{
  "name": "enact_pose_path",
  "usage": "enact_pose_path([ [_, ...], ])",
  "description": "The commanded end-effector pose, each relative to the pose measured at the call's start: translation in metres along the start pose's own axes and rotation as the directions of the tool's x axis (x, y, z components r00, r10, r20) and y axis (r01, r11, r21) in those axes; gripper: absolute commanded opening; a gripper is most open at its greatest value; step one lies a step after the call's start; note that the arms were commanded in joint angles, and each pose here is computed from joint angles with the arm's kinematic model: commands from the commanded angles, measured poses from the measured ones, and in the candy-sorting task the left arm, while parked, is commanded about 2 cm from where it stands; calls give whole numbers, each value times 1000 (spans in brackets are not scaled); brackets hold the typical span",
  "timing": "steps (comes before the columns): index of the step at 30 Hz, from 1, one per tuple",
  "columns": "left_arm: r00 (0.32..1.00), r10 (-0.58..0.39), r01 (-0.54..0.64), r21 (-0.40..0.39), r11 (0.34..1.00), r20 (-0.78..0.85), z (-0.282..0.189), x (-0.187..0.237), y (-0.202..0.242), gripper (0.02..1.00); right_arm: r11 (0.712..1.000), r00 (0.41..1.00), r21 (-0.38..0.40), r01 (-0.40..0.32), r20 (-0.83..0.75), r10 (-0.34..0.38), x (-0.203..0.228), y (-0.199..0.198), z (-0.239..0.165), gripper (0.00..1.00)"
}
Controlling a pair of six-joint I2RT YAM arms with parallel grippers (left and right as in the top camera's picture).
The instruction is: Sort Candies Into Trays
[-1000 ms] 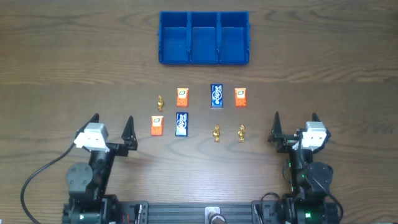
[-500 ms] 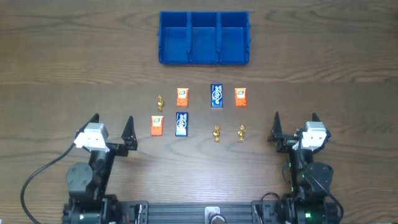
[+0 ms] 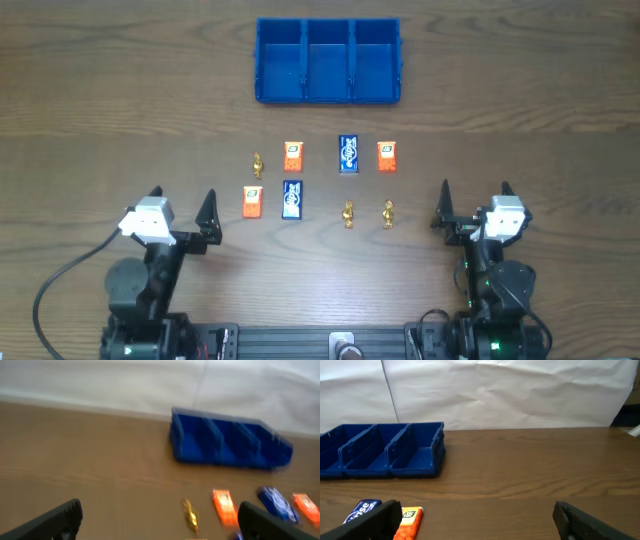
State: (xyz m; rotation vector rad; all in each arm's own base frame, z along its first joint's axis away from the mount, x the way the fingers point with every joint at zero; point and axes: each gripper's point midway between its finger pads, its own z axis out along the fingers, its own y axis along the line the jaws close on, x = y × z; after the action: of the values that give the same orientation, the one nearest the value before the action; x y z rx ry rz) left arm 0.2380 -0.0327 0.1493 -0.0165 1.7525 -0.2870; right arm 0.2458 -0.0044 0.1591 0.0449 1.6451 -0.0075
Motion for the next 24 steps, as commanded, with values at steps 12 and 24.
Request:
enact_pose_path([
  [12, 617, -66, 10, -76, 997, -784, 21, 25, -48, 1000, 1000, 1000, 0, 12, 0, -12, 2, 0, 0, 998],
  [24, 391, -155, -69, -197, 978, -907, 62, 125, -40, 1000, 1000, 1000, 0, 12, 0, -12, 2, 0, 0, 998],
])
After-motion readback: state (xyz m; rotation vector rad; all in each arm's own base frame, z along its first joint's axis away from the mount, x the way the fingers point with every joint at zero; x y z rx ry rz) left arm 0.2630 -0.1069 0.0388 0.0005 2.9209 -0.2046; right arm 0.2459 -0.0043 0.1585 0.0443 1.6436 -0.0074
